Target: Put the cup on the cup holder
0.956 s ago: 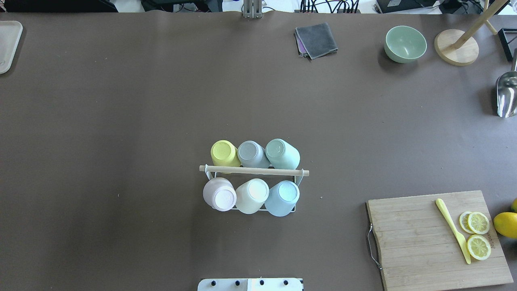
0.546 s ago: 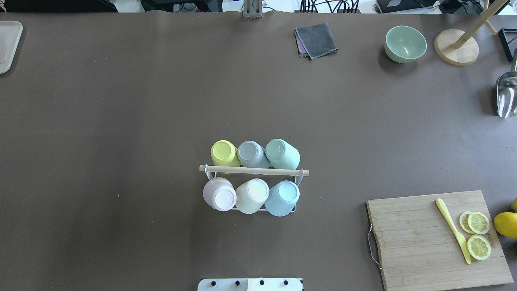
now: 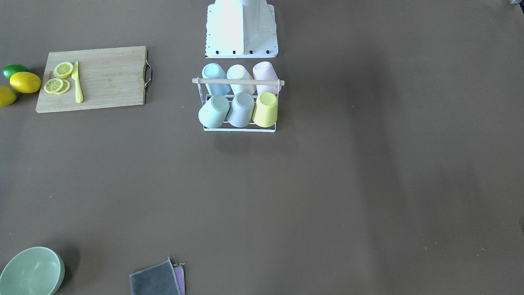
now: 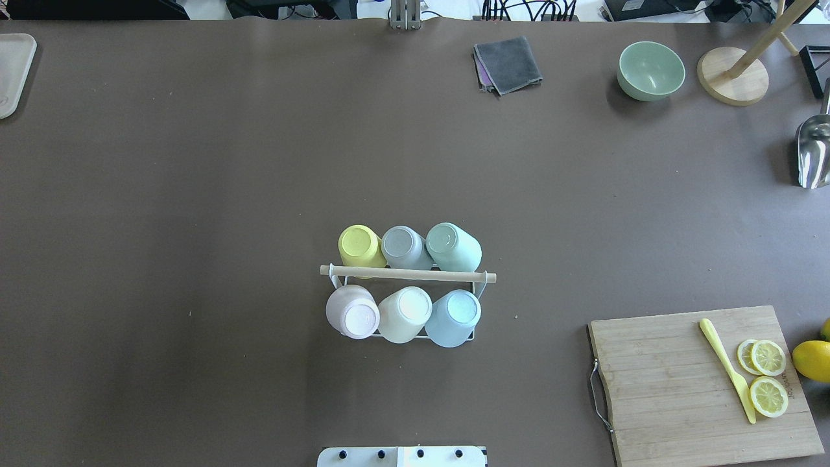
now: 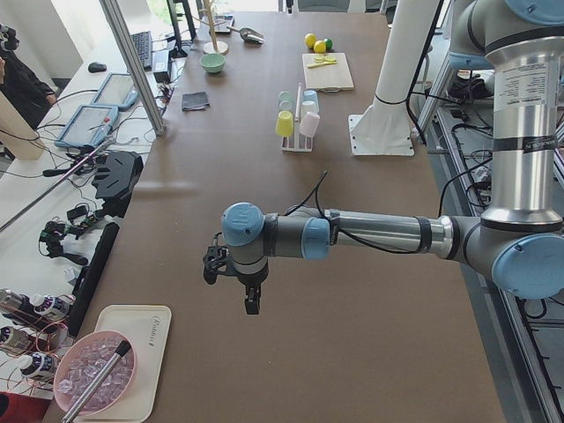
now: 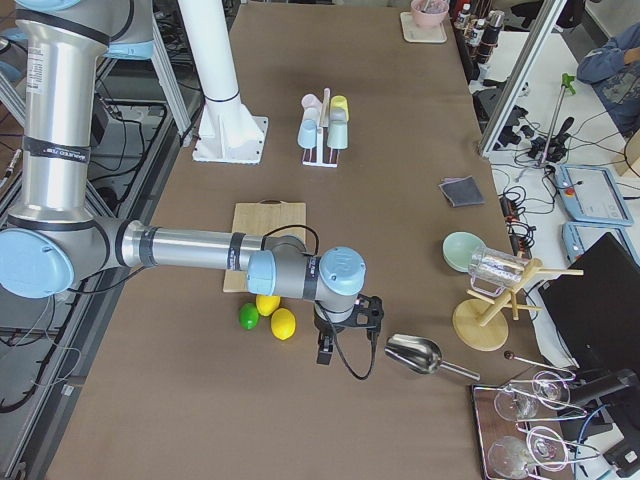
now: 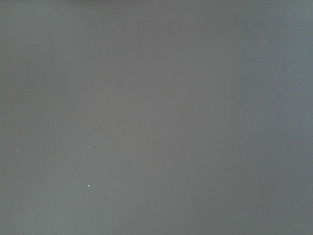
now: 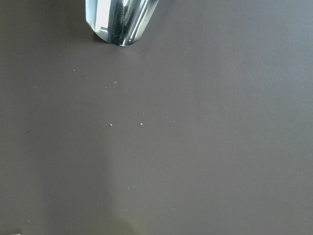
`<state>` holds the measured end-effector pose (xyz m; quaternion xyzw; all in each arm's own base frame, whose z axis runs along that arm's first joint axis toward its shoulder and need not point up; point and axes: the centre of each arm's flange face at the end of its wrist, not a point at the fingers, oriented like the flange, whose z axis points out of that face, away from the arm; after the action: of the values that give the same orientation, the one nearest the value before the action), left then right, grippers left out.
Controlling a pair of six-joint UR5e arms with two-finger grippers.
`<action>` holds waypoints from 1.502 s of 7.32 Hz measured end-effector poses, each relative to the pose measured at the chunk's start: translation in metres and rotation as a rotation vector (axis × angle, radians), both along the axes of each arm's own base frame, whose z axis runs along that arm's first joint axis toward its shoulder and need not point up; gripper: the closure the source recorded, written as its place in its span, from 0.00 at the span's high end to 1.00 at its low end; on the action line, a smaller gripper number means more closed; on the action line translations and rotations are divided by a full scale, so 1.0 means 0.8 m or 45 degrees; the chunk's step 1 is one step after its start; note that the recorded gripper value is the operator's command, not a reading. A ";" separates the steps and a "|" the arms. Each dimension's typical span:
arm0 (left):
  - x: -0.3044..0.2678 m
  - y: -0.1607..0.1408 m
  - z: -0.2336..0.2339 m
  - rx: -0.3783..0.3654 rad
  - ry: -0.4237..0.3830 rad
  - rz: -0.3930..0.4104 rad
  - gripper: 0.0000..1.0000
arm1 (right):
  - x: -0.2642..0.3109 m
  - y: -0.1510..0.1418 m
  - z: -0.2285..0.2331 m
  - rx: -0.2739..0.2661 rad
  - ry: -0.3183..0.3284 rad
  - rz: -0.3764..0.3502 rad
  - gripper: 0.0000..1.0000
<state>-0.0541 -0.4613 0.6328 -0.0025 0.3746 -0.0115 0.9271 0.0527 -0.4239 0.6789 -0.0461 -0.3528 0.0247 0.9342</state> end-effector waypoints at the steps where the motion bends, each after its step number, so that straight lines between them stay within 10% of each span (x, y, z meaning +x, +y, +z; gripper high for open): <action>1: 0.000 0.000 0.001 -0.001 -0.002 0.000 0.98 | 0.000 0.000 -0.001 0.003 0.000 0.000 1.00; 11: 0.000 0.004 0.007 -0.007 -0.004 0.005 0.98 | 0.000 0.000 -0.004 0.008 0.000 0.000 1.00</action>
<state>-0.0541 -0.4579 0.6387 -0.0059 0.3733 -0.0107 0.9276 0.0527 -0.4242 0.6759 -0.0432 -0.3530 0.0236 0.9343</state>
